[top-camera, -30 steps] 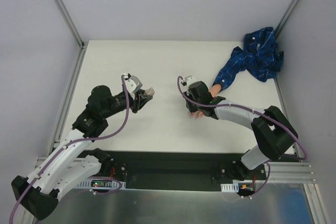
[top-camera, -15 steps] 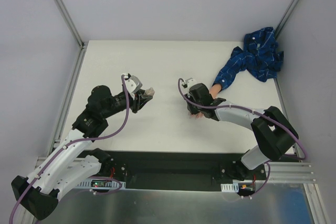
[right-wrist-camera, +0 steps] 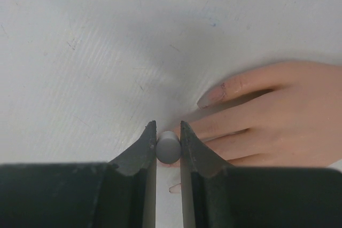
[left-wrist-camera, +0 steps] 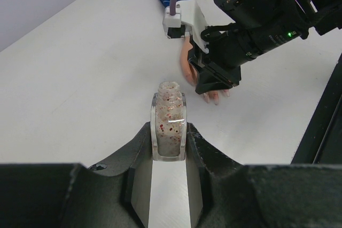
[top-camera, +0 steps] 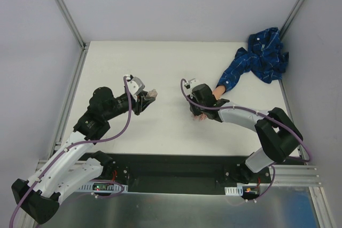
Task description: Paint the nails
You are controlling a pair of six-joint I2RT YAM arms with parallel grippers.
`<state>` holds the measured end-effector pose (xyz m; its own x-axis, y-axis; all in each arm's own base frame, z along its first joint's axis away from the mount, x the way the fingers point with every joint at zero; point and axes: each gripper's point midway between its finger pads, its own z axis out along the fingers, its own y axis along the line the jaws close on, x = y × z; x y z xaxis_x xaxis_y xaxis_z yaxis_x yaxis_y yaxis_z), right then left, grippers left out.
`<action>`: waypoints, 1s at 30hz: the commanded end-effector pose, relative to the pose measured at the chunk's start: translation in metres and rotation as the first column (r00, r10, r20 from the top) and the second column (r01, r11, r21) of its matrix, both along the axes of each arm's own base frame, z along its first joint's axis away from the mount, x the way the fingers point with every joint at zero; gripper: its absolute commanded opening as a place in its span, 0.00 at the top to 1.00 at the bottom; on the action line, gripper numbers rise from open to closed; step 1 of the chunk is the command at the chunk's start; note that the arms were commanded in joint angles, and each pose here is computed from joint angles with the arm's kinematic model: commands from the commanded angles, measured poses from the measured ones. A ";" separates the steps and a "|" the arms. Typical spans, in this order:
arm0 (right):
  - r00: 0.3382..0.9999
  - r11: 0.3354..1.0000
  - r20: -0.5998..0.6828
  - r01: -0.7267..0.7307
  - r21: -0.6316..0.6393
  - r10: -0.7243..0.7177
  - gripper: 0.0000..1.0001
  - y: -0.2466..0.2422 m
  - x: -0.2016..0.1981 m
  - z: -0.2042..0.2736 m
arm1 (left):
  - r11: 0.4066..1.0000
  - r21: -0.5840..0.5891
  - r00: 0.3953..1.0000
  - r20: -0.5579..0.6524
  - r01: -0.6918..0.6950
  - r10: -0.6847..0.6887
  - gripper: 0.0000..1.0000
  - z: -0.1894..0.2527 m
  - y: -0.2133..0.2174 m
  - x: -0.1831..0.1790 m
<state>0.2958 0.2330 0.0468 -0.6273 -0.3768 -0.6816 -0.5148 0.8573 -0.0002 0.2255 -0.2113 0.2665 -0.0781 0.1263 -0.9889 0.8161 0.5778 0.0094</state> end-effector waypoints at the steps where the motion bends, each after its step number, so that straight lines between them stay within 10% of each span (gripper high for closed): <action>1: 0.999 0.998 0.046 -0.017 0.060 0.015 1.00 0.020 0.017 0.022 | 0.999 -0.030 0.997 0.067 0.025 -0.023 1.00 0.017 -0.002 -0.002; 30: 0.999 1.000 0.032 0.011 0.026 -0.012 1.00 -0.001 0.001 0.011 | 0.999 -0.029 0.998 0.062 0.029 -0.027 1.00 0.015 -0.003 -0.002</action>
<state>0.2899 0.2289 0.0453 -0.6309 -0.3789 -0.6771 -0.5165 0.8563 0.0021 0.2252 -0.2111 0.2671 -0.0761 0.1251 -0.9892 0.8161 0.5778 0.0103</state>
